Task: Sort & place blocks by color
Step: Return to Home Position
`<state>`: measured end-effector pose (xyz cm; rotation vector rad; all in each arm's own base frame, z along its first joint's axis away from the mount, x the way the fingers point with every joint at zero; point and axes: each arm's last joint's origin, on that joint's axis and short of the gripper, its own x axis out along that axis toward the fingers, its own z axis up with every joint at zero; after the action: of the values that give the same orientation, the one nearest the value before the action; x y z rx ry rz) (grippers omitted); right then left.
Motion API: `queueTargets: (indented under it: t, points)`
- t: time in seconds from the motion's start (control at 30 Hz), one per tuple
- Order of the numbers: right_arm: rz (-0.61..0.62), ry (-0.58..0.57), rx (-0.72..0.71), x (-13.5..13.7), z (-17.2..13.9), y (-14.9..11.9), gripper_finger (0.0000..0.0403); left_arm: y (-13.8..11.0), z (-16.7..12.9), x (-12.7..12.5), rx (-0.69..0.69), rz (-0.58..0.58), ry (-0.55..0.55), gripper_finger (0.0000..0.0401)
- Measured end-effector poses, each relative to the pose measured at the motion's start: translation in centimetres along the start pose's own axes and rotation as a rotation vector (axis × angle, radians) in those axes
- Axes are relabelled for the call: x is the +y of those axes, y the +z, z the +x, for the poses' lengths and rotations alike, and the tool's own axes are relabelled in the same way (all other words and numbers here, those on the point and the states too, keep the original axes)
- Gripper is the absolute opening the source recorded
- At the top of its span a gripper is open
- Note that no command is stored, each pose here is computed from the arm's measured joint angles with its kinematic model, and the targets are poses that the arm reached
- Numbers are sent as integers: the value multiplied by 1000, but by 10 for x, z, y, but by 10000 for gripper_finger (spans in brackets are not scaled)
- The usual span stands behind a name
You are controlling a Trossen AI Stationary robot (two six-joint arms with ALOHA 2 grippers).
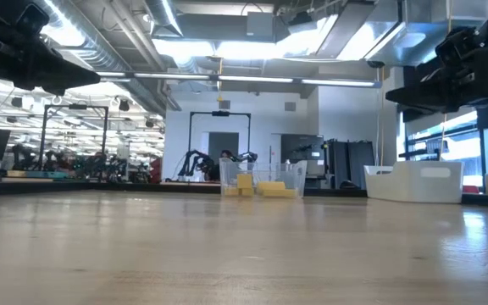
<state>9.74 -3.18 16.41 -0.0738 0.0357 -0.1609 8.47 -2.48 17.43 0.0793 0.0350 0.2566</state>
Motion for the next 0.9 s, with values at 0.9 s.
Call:
queueTargets:
  t: [0.9]
  points:
    - [106, -1, 23, 0, 1, -2, 1, 0, 0, 0, 1, 5, -4, 20]
